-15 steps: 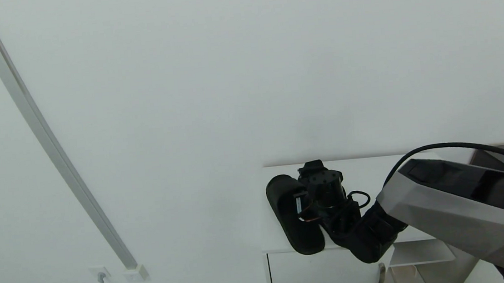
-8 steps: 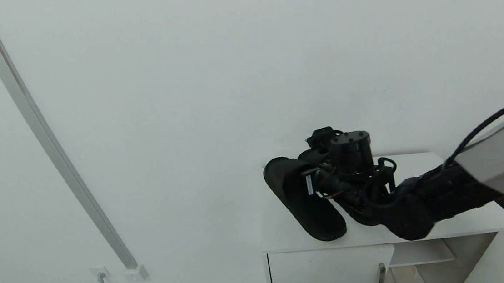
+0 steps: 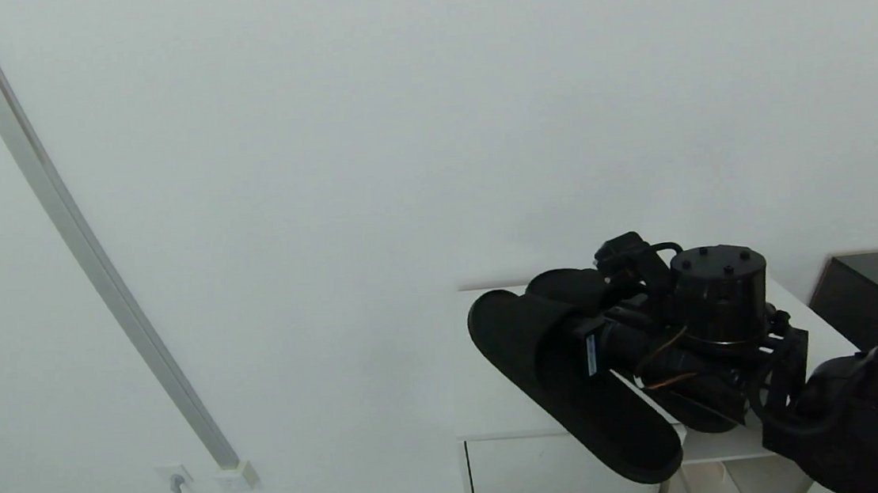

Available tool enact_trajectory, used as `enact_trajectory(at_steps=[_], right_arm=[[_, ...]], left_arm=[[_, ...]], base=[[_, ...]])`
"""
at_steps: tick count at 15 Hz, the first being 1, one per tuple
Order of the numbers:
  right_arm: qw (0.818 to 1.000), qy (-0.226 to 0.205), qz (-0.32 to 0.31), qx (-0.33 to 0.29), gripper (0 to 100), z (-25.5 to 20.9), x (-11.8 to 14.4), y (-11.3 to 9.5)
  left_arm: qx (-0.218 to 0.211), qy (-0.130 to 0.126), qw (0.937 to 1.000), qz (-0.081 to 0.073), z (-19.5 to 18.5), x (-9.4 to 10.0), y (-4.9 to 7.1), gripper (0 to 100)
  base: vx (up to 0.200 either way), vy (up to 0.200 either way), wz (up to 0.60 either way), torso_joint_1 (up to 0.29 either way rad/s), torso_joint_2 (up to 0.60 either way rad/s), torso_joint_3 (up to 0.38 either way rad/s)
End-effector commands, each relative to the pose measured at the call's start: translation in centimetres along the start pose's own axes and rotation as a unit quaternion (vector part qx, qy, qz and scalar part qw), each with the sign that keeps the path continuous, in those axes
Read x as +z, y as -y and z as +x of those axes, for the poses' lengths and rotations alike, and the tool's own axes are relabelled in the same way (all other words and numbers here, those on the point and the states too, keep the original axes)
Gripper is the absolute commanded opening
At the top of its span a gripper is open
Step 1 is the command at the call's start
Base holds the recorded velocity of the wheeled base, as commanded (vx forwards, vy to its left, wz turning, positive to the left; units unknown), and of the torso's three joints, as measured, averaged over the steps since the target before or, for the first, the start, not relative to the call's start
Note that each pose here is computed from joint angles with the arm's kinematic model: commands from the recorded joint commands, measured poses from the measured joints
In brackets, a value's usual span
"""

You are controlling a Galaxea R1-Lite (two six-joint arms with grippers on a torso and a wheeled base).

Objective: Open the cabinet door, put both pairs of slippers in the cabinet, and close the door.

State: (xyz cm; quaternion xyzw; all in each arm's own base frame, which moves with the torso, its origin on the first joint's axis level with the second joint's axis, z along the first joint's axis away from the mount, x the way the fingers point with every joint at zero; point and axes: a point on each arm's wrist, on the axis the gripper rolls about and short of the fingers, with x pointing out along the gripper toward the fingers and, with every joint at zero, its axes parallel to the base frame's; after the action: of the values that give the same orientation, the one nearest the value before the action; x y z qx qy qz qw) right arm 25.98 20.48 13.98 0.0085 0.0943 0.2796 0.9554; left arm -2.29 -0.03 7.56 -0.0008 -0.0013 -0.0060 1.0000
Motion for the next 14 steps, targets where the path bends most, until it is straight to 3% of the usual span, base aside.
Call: enact_trajectory(at_steps=[1, 3, 6, 12, 14], right_arm=[[1.0, -0.003, -0.002, 0.009, 0, -0.6, -0.1, -0.6], [1.0, -0.007, -0.012, 0.02, 0, -1.0, -0.4, -1.2], [0.999, -0.013, -0.024, 0.03, 0, -1.2, -0.7, -1.9], [0.999, -0.019, -0.025, 0.029, 0, -1.7, -1.0, -1.8], [0.999, -0.021, -0.027, 0.023, 0, -2.1, -1.0, -1.2]], left_arm=[[-0.001, -0.001, 1.0, 0.0, 0.0, 0.0, 0.0, 0], [0.0, -0.001, 1.0, 0.0, 0.0, 0.0, 0.0, 0], [0.001, -0.001, 1.0, -0.001, 0.0, 0.0, 0.0, 0], [-0.001, -0.001, 1.0, 0.0, 0.0, 0.0, 0.0, 0], [-0.001, -0.001, 1.0, -0.001, 0.0, 0.0, 0.0, 0]], base=[[0.0, 0.0, 0.0, 0.0, 0.0, 0.0], [0.0, 0.0, 0.0, 0.0, 0.0, 0.0], [-0.2, 0.0, 0.0, 0.007, 0.0, 0.004], [-0.2, 0.0, 0.0, 0.003, 0.0, 0.0], [0.0, 0.0, 0.0, 0.0, 0.0, 0.0]])
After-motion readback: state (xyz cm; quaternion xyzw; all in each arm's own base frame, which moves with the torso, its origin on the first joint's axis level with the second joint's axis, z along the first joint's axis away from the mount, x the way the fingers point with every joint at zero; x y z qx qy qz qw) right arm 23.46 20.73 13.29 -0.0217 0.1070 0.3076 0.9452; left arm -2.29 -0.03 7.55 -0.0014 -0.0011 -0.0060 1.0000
